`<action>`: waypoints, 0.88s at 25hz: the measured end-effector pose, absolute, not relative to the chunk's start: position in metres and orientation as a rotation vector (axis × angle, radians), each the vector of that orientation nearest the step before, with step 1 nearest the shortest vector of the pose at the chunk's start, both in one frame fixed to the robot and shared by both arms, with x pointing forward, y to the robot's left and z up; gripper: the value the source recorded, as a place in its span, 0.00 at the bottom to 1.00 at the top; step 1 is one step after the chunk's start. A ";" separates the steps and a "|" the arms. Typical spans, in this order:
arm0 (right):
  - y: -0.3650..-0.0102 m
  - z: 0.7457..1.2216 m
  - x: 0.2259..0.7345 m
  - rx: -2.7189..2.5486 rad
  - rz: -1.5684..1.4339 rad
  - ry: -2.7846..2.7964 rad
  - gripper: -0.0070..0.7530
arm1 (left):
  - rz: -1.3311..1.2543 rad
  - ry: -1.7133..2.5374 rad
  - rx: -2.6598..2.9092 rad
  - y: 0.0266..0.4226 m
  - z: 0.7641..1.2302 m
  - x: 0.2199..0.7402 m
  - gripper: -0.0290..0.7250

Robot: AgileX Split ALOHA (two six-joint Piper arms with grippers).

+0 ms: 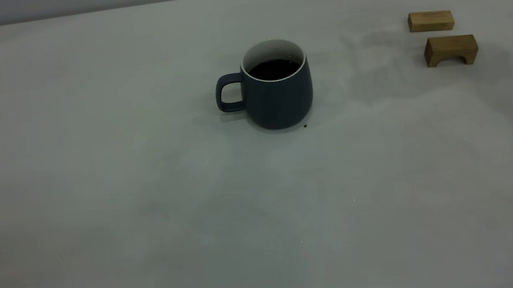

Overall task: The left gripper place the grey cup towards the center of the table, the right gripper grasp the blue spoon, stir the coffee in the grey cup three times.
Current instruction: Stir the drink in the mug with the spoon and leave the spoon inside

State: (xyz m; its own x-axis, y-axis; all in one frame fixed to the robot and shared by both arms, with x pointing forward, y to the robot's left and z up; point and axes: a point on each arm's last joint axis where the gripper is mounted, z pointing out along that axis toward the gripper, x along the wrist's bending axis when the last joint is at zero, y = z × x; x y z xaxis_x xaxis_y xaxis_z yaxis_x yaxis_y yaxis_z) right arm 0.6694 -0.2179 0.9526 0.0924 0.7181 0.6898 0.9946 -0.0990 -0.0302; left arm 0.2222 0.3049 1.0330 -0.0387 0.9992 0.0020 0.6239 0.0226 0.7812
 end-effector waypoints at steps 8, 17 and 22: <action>-0.159 0.968 0.664 -1.897 -0.681 -1.202 0.18 | 0.831 1.723 1.659 0.305 1.033 0.222 0.35; -0.124 0.968 0.653 -2.028 -0.311 -0.623 0.18 | 0.831 1.723 1.659 0.305 1.033 0.222 0.35; -0.114 0.942 0.658 -1.977 -0.236 -0.461 0.18 | 0.831 1.723 1.659 0.305 1.033 0.222 0.35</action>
State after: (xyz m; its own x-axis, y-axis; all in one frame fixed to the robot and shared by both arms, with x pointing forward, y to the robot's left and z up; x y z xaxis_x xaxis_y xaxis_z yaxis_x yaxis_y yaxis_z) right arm 0.6585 -0.1143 0.9418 0.9066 0.2149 0.3632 0.4202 -0.3817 -0.8232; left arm 0.2222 0.3049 1.0330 -0.0387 0.9992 0.0020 0.6239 0.0226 0.7812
